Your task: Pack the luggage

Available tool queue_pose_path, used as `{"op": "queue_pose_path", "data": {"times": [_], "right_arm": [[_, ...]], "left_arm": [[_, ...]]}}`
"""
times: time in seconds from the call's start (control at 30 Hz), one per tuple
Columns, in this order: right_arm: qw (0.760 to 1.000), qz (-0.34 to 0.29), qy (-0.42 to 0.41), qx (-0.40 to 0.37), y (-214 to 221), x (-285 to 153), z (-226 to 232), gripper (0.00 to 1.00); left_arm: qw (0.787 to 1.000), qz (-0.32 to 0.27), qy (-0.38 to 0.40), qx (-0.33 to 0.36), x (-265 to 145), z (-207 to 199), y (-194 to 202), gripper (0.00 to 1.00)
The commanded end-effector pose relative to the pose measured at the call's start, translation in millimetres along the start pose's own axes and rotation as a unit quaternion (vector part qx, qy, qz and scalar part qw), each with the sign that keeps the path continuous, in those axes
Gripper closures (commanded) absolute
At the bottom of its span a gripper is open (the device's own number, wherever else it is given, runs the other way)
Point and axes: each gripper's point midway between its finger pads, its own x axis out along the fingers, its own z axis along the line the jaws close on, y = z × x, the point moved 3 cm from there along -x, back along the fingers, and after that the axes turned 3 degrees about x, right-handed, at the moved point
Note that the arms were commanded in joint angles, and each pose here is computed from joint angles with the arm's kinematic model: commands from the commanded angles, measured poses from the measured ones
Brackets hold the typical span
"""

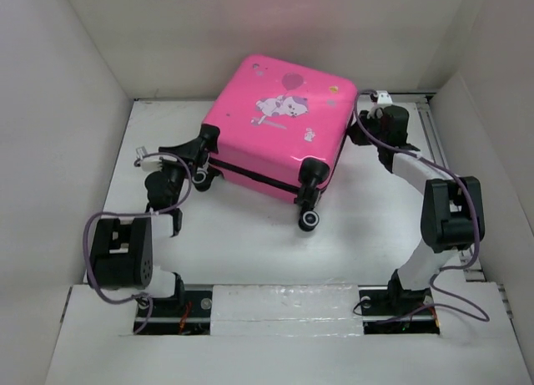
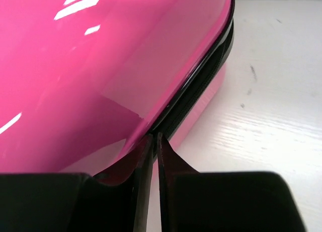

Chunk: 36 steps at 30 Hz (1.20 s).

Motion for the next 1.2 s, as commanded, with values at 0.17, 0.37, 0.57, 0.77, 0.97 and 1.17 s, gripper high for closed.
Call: {"op": "queue_pose_path", "data": {"times": [0.17, 0.37, 0.57, 0.77, 0.97, 1.17], "right_arm": [[0.973, -0.029, -0.221, -0.059, -37.5, 3.6, 100.1, 0.89], [0.992, -0.077, -0.096, -0.016, -10.2, -46.0, 55.4, 0.55], [0.992, -0.108, -0.066, -0.004, 30.0, -102.7, 51.4, 0.7], [0.99, -0.118, -0.08, -0.012, 87.7, -140.5, 53.3, 0.88], [0.972, -0.126, -0.178, -0.088, 94.6, -132.1, 91.6, 0.67], [0.958, -0.134, -0.221, -0.124, 100.3, -112.7, 106.9, 0.57]], "left_arm": [[0.988, -0.018, 0.093, 0.121, -59.5, -74.9, 3.9, 1.0], [0.982, -0.056, 0.082, 0.158, -82.4, -93.8, -9.3, 1.0], [0.986, -0.007, 0.098, 0.137, -69.6, -93.3, 5.0, 1.0], [0.984, 0.004, 0.116, 0.134, -68.3, -97.5, 8.7, 1.0], [0.985, 0.015, 0.118, 0.125, -70.6, -98.9, 11.7, 1.0], [0.984, 0.016, 0.128, 0.127, -73.1, -106.4, 11.3, 1.0]]}}
